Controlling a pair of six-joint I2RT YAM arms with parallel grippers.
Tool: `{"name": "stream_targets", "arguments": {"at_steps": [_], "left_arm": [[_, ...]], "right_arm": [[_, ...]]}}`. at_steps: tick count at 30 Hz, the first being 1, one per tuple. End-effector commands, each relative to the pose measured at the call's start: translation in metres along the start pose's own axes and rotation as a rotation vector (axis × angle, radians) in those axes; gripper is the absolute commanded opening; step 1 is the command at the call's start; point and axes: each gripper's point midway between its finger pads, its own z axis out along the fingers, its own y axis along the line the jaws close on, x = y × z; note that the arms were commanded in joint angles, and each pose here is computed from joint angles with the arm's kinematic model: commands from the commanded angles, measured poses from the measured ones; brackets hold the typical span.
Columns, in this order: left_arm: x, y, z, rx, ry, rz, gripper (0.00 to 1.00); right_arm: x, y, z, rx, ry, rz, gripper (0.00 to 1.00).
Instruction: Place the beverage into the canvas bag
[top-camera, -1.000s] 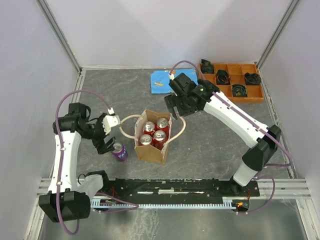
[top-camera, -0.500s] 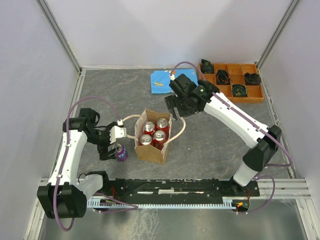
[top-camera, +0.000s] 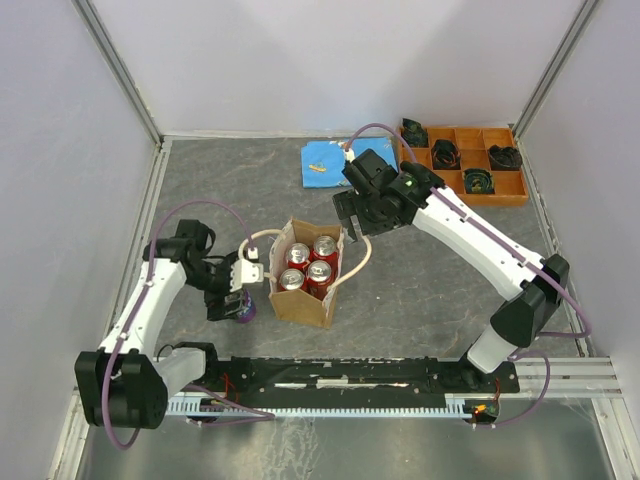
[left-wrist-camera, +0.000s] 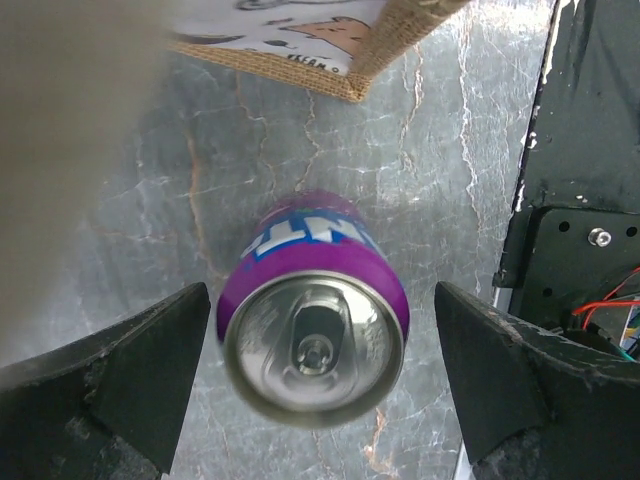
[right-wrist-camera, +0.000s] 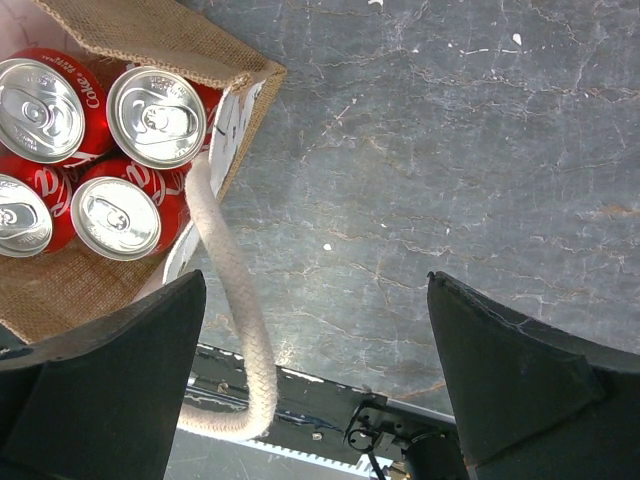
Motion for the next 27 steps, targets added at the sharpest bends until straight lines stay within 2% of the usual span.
{"name": "stream_targets", "arguments": {"at_steps": [1,4,8,11,13,15,16,22,27], "left_arm": [[0.005,0.010,0.012,-0.039,0.015,0.006,0.99],[0.010,0.010,0.016,-0.035,0.027,-0.021,0.95],[0.004,0.015,0.014,-0.062,0.007,-0.058,0.70],[-0.002,0.018,0.008,-0.088,-0.009,-0.079,0.55],[-0.006,0.022,0.003,-0.114,-0.010,-0.102,0.36],[-0.008,0.027,-0.004,-0.145,-0.004,-0.148,0.12],[-0.007,0.029,-0.008,-0.163,0.004,-0.181,0.04],[0.017,0.079,-0.050,-0.419,-0.012,-0.455,0.03],[0.032,0.137,-0.093,-0.617,-0.096,-0.671,0.03]], "right_arm": [[-0.007,-0.007,-0.012,0.009,-0.049,0.029,0.99],[-0.007,-0.008,-0.013,0.012,-0.050,0.031,0.99],[-0.009,-0.010,-0.012,0.016,-0.048,0.031,0.99],[-0.011,-0.009,-0.011,0.013,-0.046,0.028,0.99],[-0.012,-0.008,-0.010,0.011,-0.045,0.027,0.99],[-0.013,-0.008,-0.008,0.009,-0.042,0.026,0.99],[-0.013,-0.007,-0.008,0.007,-0.041,0.023,0.99],[-0.016,-0.007,-0.006,0.001,-0.042,0.019,0.99],[-0.019,-0.005,-0.003,-0.014,-0.042,0.010,0.99]]}}
